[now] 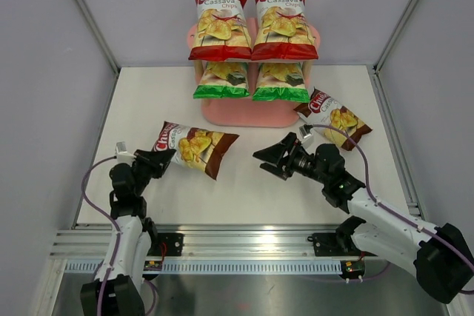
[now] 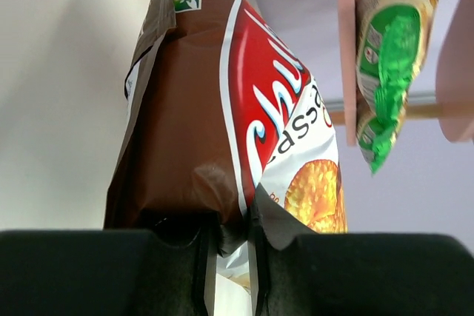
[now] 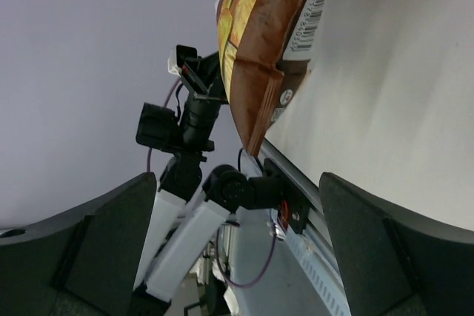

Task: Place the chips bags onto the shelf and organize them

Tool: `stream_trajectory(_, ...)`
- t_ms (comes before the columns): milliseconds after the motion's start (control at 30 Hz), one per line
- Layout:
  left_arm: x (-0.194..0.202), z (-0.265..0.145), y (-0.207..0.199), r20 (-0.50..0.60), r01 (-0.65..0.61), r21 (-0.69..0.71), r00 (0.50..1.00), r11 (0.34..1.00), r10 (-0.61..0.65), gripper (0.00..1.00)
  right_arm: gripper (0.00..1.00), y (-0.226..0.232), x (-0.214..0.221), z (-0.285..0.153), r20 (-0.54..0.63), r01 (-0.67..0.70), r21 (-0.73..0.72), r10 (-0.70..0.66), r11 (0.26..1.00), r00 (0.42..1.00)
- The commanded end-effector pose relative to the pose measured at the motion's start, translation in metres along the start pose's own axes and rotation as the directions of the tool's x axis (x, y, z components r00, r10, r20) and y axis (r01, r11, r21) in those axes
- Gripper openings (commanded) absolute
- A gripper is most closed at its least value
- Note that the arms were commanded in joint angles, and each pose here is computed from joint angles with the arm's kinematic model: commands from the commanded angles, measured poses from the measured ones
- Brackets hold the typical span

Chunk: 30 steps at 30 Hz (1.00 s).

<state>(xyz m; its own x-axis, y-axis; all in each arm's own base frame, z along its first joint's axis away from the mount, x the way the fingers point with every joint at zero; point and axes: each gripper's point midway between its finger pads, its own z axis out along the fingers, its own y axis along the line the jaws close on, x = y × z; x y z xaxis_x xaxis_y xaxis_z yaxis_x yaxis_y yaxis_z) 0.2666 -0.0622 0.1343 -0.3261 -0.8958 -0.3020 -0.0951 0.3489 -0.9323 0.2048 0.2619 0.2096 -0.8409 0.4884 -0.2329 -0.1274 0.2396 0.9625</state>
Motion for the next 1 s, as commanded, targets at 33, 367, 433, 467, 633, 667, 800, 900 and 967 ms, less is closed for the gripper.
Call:
stream_trajectory(33, 0.013, -0.008, -0.039, -0.072, 0.015, 0.178, 0.997, 0.984, -0.002, 0.00, 0.99, 0.030, -0.012, 0.016, 0.158, -0.081, -0.049, 0.087, 0.996, 0.983)
stream_trajectory(367, 0.036, -0.022, -0.059, -0.154, 0.050, 0.288, 0.988, 0.956, -0.005, 0.00, 0.99, 0.037, 0.019, 0.060, 0.160, -0.122, 0.006, 0.119, 0.993, 0.980)
stream_trajectory(433, 0.040, -0.025, -0.060, -0.171, 0.064, 0.298, 0.985, 0.952, -0.012, 0.00, 0.99, 0.038, 0.024, 0.068, 0.152, -0.114, 0.014, 0.110, 0.993, 0.982)
stream_trajectory(467, 0.041, -0.026, -0.062, -0.174, 0.065, 0.311, 0.985, 0.948, -0.010, 0.00, 0.99, 0.038, 0.027, 0.071, 0.159, -0.105, 0.021, 0.101, 0.994, 0.982)
stream_trajectory(633, 0.049, -0.030, -0.063, -0.211, 0.070, 0.318, 0.977, 0.945, -0.002, 0.00, 0.99, 0.045, 0.033, 0.082, 0.169, -0.067, -0.003, 0.066, 0.998, 0.983)
stream_trajectory(667, 0.050, -0.030, -0.064, -0.213, 0.068, 0.322, 0.977, 0.944, 0.002, 0.00, 0.99, 0.046, 0.034, 0.084, 0.165, -0.060, -0.004, 0.060, 0.998, 0.984)
stream_trajectory(800, 0.053, -0.031, -0.062, -0.219, 0.059, 0.325, 0.976, 0.944, 0.015, 0.00, 0.99, 0.051, 0.037, 0.090, 0.164, -0.042, -0.034, 0.047, 0.999, 0.985)
stream_trajectory(900, 0.054, -0.032, -0.063, -0.218, 0.045, 0.337, 0.975, 0.941, 0.031, 0.00, 0.99, 0.054, 0.039, 0.093, 0.158, -0.037, -0.052, 0.045, 0.998, 0.986)
stream_trajectory(967, 0.056, -0.033, -0.064, -0.222, 0.026, 0.345, 0.974, 0.938, 0.055, 0.00, 1.00, 0.056, 0.040, 0.093, 0.152, -0.033, -0.062, 0.042, 0.997, 0.988)
